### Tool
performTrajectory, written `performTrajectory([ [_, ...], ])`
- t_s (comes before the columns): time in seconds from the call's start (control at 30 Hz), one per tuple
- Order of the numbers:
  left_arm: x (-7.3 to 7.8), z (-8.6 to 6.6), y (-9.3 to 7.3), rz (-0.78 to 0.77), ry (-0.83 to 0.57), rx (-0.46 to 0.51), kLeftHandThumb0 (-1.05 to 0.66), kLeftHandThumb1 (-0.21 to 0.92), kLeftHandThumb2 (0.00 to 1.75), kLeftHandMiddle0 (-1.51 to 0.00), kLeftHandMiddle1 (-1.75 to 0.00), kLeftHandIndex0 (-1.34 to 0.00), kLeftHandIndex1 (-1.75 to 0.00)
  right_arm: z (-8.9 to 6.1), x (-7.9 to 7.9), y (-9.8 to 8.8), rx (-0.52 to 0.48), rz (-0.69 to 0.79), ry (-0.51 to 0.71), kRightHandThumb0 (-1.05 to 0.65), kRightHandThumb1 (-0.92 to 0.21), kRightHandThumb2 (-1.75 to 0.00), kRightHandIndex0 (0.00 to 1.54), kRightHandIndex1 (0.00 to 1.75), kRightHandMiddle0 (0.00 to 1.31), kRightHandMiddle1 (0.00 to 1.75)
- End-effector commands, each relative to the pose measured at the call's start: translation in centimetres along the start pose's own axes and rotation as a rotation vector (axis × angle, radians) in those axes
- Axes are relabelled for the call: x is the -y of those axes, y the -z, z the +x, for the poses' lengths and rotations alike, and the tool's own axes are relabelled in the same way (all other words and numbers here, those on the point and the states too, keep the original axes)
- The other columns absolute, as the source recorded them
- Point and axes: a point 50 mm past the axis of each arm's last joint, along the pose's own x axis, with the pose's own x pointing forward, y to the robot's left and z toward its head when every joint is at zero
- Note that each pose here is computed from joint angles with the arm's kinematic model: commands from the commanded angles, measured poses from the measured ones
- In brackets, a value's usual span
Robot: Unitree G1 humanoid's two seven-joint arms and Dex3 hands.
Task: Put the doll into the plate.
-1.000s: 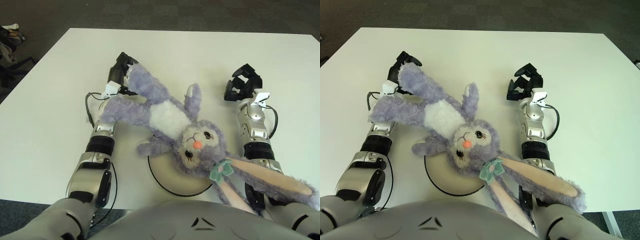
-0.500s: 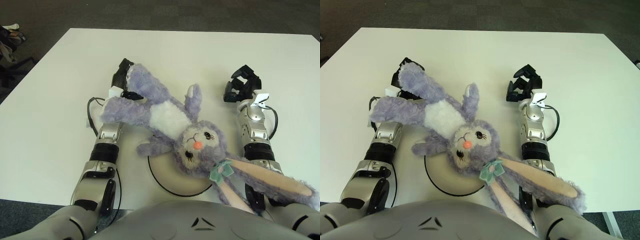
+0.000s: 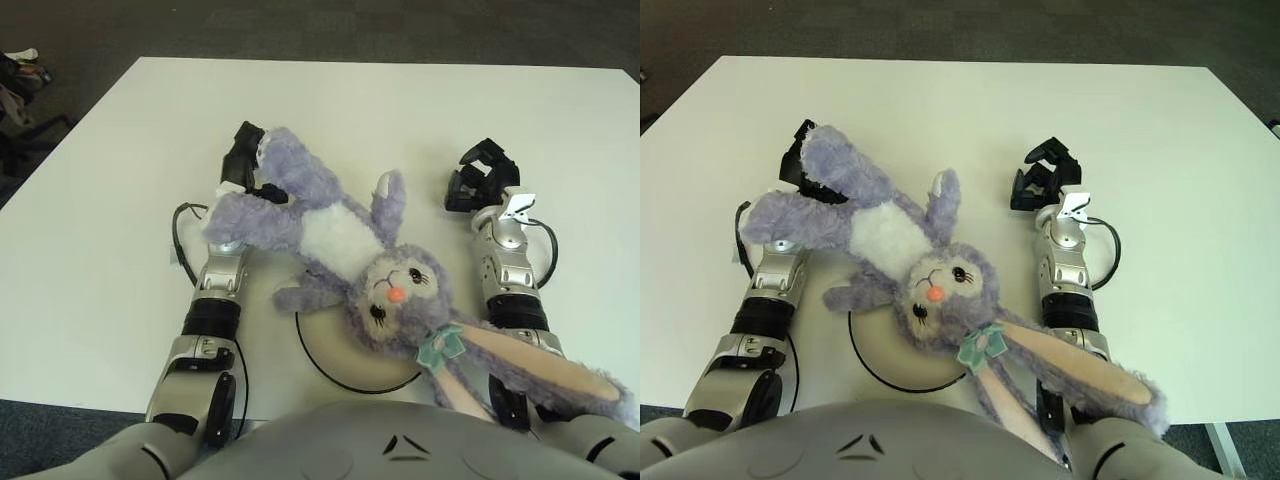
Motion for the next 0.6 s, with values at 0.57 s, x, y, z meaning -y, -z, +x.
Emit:
performTrajectory([
  [0.57, 0.1, -2.9, 1.1, -0.081, -0.022, -0.117, -0.01, 0.26, 1.39, -0.54, -1.75, -0.52, -1.75, -1.8, -0.1, 0.3, 0.0, 0.004, 0.022, -0.01, 0.06, -1.74, 0.9, 1.74, 0.65, 1.74],
])
